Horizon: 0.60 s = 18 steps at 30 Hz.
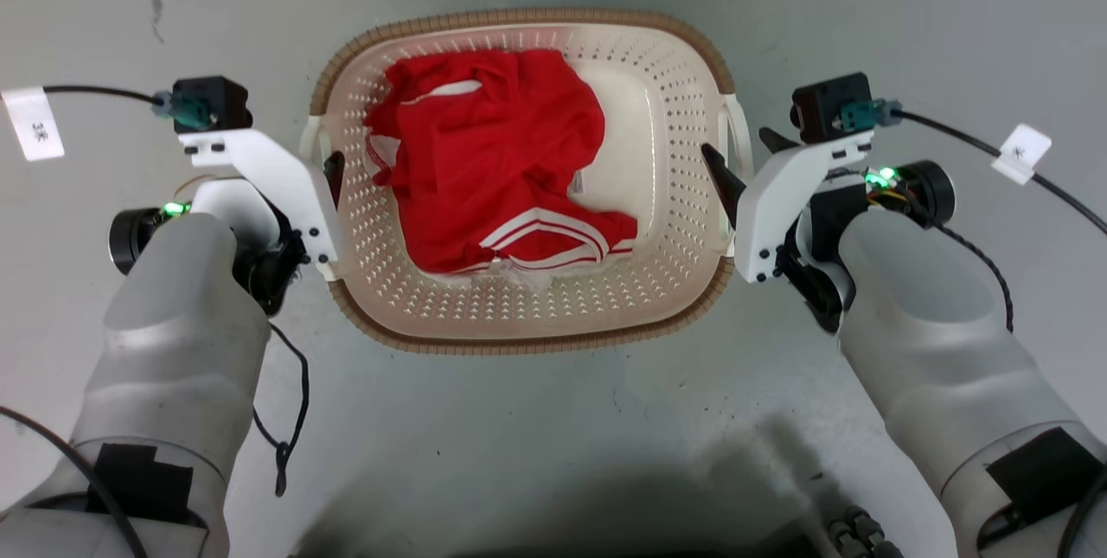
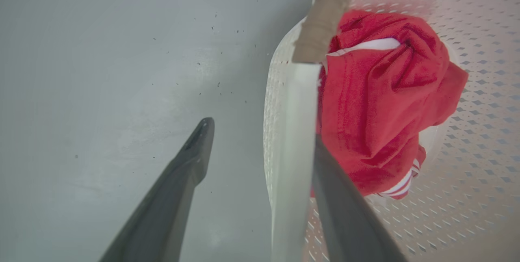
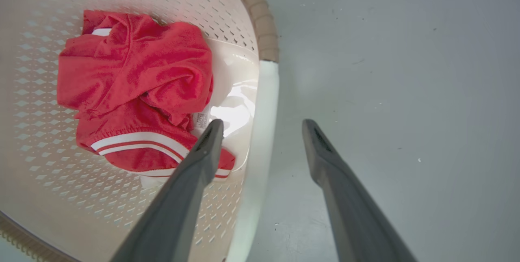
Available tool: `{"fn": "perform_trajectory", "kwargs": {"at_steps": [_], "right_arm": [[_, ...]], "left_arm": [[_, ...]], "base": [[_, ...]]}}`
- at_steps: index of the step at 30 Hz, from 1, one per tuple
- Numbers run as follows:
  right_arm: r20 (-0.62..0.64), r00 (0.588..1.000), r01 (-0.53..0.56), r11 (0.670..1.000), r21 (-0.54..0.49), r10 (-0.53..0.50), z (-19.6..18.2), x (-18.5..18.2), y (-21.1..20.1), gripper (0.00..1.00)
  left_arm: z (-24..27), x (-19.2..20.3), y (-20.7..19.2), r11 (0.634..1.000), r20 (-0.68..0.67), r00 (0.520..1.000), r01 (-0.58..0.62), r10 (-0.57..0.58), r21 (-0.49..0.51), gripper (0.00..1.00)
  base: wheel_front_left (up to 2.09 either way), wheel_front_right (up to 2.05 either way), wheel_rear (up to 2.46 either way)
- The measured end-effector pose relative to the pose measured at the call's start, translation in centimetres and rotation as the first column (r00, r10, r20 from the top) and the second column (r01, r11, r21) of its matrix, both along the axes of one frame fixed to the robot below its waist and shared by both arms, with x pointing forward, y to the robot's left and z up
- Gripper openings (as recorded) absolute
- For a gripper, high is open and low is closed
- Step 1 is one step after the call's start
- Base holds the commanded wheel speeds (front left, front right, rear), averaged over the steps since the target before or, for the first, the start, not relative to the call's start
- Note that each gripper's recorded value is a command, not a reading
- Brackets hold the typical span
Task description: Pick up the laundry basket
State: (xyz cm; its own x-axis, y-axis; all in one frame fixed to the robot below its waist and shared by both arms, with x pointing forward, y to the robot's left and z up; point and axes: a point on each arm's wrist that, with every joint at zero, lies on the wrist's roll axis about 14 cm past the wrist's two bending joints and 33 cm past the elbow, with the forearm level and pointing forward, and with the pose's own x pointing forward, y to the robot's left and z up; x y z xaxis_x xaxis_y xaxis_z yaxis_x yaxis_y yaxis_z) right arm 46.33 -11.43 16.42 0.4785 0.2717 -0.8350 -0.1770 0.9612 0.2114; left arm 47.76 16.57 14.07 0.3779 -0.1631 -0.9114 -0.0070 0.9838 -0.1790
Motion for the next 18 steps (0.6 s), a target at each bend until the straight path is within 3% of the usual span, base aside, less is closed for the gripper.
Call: {"fn": "perform_trajectory", "kwargs": {"at_steps": [10, 11, 12, 13, 18], "right_arm": [[-0.081, 0.996, -0.02, 1.0, 0.005, 0.02, -2.6, -0.7, 0.5, 1.0], [-0.087, 0.996, -0.015, 1.0, 0.007, 0.015, -2.8, -0.7, 0.5, 0.7], [-0.096, 0.995, -0.017, 1.0, 0.008, 0.018, -2.9, -0.8, 0.6, 0.37], [-0.101, 0.995, -0.021, 1.0, 0.01, 0.022, -3.1, -0.9, 0.7, 0.0], [-0.104, 0.994, -0.021, 1.0, 0.018, 0.023, -3.1, -0.9, 1.0, 0.0]], "left_arm": [[-2.6, -0.7, -0.2, 1.0, -0.068, 0.998, 0.017, -0.017, -0.006, 1.0], [-2.7, -0.8, -0.3, 1.0, -0.075, 0.997, 0.018, -0.019, -0.008, 0.95], [-2.9, -0.8, -0.5, 1.0, -0.077, 0.997, 0.017, -0.018, -0.013, 0.53], [-2.9, -0.9, -0.6, 1.0, -0.078, 0.997, 0.018, -0.019, -0.016, 0.0], [-3.1, -1.0, -1.5, 0.999, -0.09, 0.996, 0.011, -0.015, -0.043, 0.0]], "base": [[0.0, 0.0, 0.0], [0.0, 0.0, 0.0], [0.0, 0.0, 0.0], [0.0, 0.0, 0.0], [0.0, 0.0, 0.0]]}}
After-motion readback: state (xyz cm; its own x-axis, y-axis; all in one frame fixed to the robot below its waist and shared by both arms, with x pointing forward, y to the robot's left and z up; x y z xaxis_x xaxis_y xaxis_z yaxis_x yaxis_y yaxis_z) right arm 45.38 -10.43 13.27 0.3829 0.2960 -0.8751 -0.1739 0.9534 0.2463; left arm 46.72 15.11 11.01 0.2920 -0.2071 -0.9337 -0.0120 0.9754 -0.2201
